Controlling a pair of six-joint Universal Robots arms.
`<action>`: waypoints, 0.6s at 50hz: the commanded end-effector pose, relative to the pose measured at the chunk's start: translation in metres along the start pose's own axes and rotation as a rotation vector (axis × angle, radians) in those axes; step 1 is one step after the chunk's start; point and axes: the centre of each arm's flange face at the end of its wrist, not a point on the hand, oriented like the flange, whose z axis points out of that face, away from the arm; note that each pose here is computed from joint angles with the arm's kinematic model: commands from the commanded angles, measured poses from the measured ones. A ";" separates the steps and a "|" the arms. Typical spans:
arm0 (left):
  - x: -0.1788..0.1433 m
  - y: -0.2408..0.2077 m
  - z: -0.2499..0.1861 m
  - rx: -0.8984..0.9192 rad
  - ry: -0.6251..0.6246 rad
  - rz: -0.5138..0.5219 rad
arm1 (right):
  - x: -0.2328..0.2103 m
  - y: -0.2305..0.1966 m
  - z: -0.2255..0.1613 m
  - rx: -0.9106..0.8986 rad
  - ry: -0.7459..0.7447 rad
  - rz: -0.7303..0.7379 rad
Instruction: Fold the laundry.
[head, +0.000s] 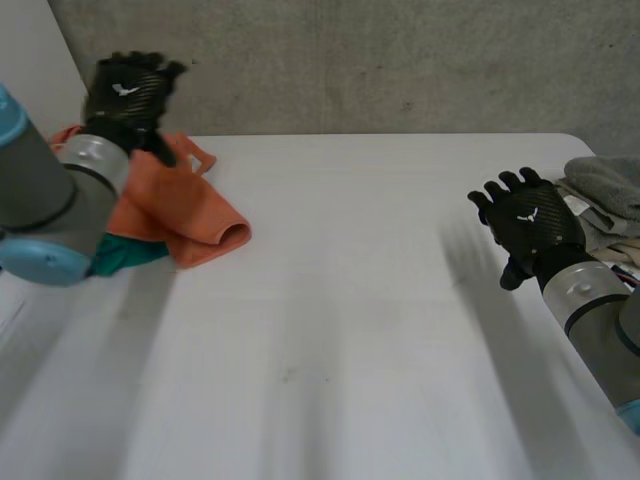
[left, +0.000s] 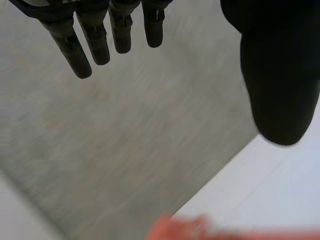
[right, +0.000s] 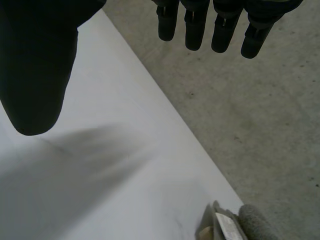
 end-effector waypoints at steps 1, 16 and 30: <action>-0.025 0.099 0.044 -0.089 0.038 0.209 | -0.015 0.016 0.003 -0.049 -0.046 0.004; -0.012 0.172 0.083 -0.028 0.079 0.219 | -0.019 0.024 0.007 -0.072 -0.056 0.003; -0.007 -0.004 0.061 0.173 0.017 -0.002 | -0.017 0.025 0.005 -0.074 -0.054 0.006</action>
